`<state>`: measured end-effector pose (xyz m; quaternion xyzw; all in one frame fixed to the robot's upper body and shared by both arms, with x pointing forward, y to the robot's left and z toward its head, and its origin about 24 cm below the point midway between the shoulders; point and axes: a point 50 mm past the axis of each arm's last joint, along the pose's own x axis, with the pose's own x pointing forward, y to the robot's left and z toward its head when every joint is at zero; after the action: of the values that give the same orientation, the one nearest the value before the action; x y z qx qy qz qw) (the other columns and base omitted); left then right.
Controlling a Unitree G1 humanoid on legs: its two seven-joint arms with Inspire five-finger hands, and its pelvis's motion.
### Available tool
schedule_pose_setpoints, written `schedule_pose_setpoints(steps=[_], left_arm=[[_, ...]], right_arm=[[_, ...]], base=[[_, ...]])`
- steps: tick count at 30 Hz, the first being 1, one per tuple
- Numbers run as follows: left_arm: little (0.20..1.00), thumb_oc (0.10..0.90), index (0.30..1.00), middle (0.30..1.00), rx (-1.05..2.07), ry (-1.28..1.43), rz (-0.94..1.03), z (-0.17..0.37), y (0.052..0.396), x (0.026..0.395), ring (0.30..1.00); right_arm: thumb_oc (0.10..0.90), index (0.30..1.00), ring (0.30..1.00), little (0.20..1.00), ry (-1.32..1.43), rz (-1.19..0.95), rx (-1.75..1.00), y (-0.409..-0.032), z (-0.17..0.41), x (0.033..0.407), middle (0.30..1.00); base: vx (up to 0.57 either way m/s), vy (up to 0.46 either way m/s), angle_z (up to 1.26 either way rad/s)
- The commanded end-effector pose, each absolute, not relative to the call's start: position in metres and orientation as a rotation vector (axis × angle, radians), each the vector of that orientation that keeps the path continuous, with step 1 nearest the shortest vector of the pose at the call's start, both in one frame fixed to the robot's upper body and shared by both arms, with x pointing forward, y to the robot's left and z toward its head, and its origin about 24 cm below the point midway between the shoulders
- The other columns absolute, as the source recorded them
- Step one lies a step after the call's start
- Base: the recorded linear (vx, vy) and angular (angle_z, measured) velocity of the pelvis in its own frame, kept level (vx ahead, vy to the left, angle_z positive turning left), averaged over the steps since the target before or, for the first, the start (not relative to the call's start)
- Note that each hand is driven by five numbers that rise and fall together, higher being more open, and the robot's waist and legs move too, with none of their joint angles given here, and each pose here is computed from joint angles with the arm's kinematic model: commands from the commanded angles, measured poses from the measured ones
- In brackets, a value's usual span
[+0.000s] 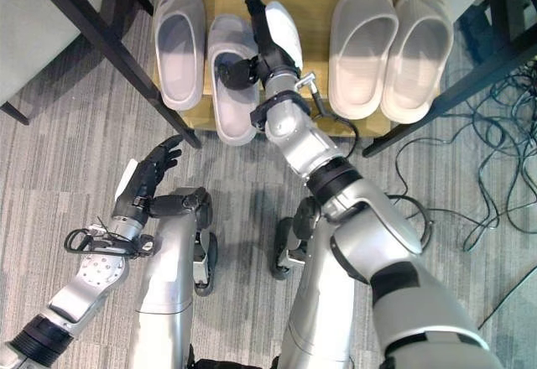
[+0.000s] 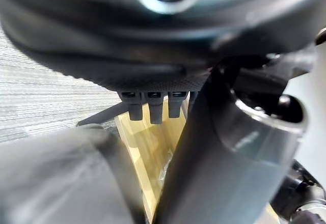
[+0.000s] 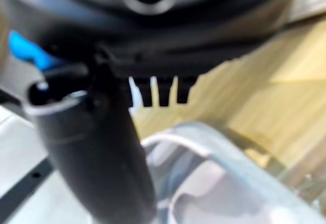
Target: Arrange the slippers neatly on the shoe rack.
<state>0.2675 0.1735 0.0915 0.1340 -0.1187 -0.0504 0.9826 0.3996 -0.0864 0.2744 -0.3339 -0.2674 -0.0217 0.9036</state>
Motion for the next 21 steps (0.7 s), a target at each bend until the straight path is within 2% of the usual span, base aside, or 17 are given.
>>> schedule_pose_setpoints(steps=[1,15,21], left_arm=[[0.9,0.8,0.9,0.9,0.248,-0.301,-0.144,0.1,0.166,0.256,0.9],[0.9,0.8,0.9,0.9,0.243,-0.298,-0.105,0.099,0.171,0.255,0.9],[0.9,0.8,0.9,0.9,0.251,-0.295,-0.094,0.098,0.176,0.253,0.9]], right_arm=[[0.8,0.9,0.9,0.9,-0.92,0.068,-0.616,-0.046,0.339,0.361,0.9],[0.8,0.9,0.9,0.9,-0.987,0.03,-0.722,-0.068,0.331,0.346,0.9],[0.8,0.9,0.9,0.9,-1.014,0.081,-0.723,-0.081,0.322,0.333,0.9]], base=[[0.0,0.0,0.0],[0.0,0.0,0.0],[0.0,0.0,0.0]])
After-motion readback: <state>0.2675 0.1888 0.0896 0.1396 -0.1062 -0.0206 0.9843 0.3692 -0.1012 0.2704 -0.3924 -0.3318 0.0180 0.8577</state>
